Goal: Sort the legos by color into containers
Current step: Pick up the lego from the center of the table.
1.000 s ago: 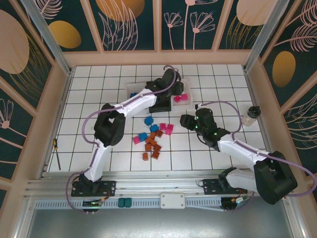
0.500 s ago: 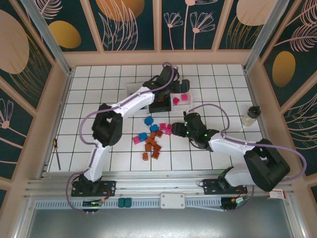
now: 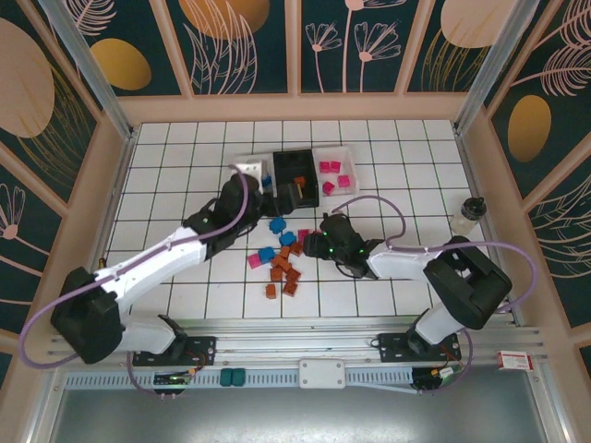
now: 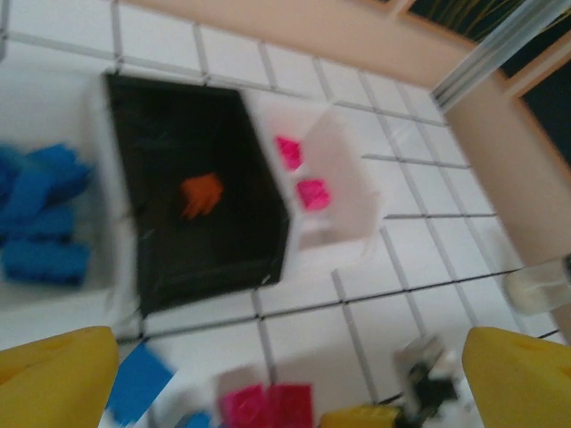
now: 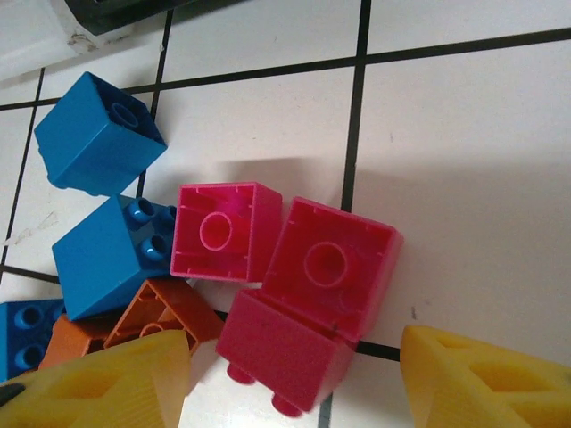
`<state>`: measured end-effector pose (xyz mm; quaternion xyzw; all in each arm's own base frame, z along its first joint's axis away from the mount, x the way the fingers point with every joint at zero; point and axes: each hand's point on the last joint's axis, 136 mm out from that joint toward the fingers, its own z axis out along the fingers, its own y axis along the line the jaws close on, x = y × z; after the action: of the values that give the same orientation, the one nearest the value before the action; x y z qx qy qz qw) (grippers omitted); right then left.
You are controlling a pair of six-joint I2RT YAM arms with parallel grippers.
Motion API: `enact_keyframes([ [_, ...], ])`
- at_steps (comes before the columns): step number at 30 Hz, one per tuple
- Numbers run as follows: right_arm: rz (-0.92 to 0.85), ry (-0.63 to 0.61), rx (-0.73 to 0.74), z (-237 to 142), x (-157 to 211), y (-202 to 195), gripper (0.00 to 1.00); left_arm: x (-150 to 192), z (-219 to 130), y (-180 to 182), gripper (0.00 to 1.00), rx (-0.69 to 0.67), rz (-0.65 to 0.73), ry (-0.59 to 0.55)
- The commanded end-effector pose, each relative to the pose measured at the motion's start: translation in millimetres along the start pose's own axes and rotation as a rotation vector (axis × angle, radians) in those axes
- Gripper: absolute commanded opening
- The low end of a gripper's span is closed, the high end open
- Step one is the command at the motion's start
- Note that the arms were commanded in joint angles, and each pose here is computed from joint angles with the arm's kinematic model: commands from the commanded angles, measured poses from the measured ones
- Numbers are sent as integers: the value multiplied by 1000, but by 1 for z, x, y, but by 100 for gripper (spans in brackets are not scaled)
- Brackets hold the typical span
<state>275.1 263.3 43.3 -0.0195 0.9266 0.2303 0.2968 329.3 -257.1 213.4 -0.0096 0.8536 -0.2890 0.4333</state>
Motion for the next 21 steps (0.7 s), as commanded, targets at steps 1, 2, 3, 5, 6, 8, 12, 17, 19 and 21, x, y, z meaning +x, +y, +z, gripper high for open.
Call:
enact_keyframes([
  [1, 43, -46, 27, 6, -11, 4, 64, 5, -19, 24, 99, -51, -50, -52],
  [2, 47, -45, 34, 8, -10, 2, 64, 8, -25, 29, 99, -55, -53, -57],
  [3, 49, -42, 38, 10, -9, 1, 63, 10, -29, 33, 98, -61, -57, -62],
  [5, 52, -38, 42, 11, -8, 1, 60, 15, -37, 41, 98, -76, -61, -64],
  [6, 55, -37, 45, 11, -7, 0, 58, 17, -40, 43, 98, -82, -61, -63],
  [8, 52, -33, 47, 10, -5, -2, 53, 22, -44, 49, 98, -96, -65, -59],
  [12, 45, -30, 35, 4, -2, -3, 40, 32, -50, 62, 99, -126, -73, -56],
  [17, 11, -43, -27, -19, -7, 7, 31, 43, -53, 76, 99, -170, -61, -39],
  [19, -15, -54, -62, -32, -13, 15, 30, 49, -53, 81, 98, -185, -57, -27],
  [21, -34, -87, -82, -46, -27, 20, 28, 56, -53, 87, 99, -199, -59, -12],
])
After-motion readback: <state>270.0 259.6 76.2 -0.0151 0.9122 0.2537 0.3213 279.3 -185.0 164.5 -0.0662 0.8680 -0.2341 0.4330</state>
